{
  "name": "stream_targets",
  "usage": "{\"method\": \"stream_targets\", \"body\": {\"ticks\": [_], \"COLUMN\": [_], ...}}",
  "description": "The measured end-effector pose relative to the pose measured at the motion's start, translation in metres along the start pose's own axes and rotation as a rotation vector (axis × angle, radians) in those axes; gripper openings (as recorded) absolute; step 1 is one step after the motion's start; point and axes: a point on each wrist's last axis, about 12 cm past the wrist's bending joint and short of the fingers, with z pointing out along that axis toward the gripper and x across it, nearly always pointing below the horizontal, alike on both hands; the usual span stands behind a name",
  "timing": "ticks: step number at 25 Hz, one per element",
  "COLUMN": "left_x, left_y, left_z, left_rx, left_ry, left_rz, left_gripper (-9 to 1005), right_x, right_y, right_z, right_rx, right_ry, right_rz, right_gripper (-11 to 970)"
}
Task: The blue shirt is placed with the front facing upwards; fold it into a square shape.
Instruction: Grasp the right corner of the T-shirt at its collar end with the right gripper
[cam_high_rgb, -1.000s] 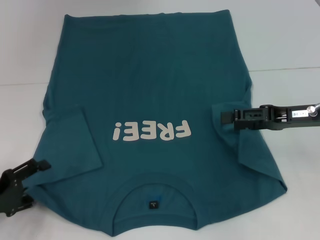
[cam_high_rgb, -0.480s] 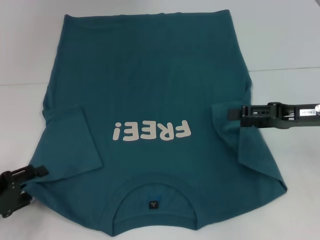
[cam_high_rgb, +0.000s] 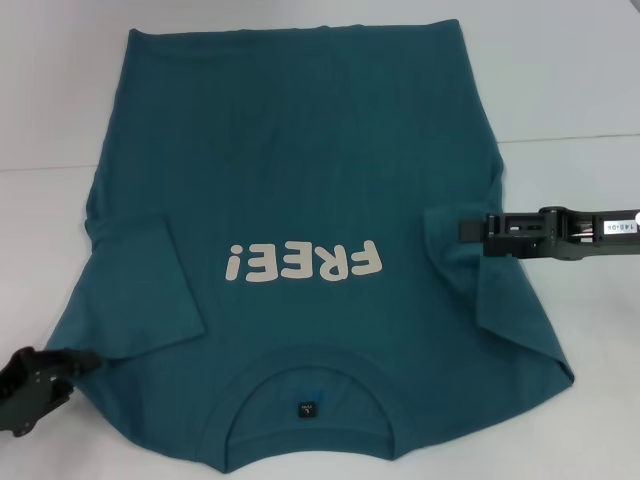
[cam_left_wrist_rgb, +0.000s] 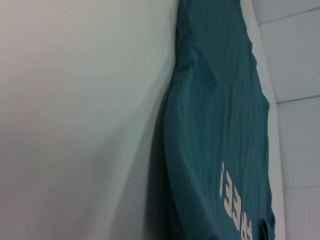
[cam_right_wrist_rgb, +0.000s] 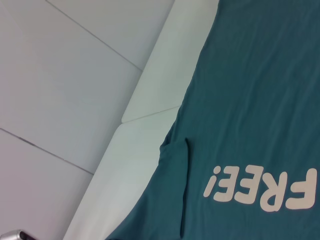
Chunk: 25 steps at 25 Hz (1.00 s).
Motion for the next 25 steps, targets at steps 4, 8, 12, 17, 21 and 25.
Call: {"method": "stream_targets", "body": {"ticks": [4,8,12,17,21,25], "left_x": [0.002,0.003,0.003,0.003,0.004,0.005], "left_y": [0.000,-0.007,-0.018,-0.019,-0.017,-0.015], "left_z": [0.002,0.003,0.003,0.004,0.003,0.003], "left_rx": [0.009,0.062,0.157,0.173,0.168,0.166], "left_ry": [0.006,0.013,0.007,-0.003,-0.004,-0.010], "left_rz": [0.029,0.108,0.199,0.209,0.195,0.183], "left_gripper": [254,90,41,42,42,42], "right_x": [0.000,-0.001,-0.004,-0.001,0.005,0.013], "right_y": [0.002,0.002,0.000,-0.008,-0.017,-0.022], "right_z": [-0.001,-0.003,-0.012,-0.021,-0.032,-0.047], "right_rx": [-0.009,-0.010,0.010,0.062,0.130,0.167], "right_ry": [0.011,0.022,0.023,0.041,0.101,0.157], "right_rz": [-0.006,-0.016,-0.026,-0.016,-0.009,0.018], "right_gripper": [916,916,916,915,915,915]}}
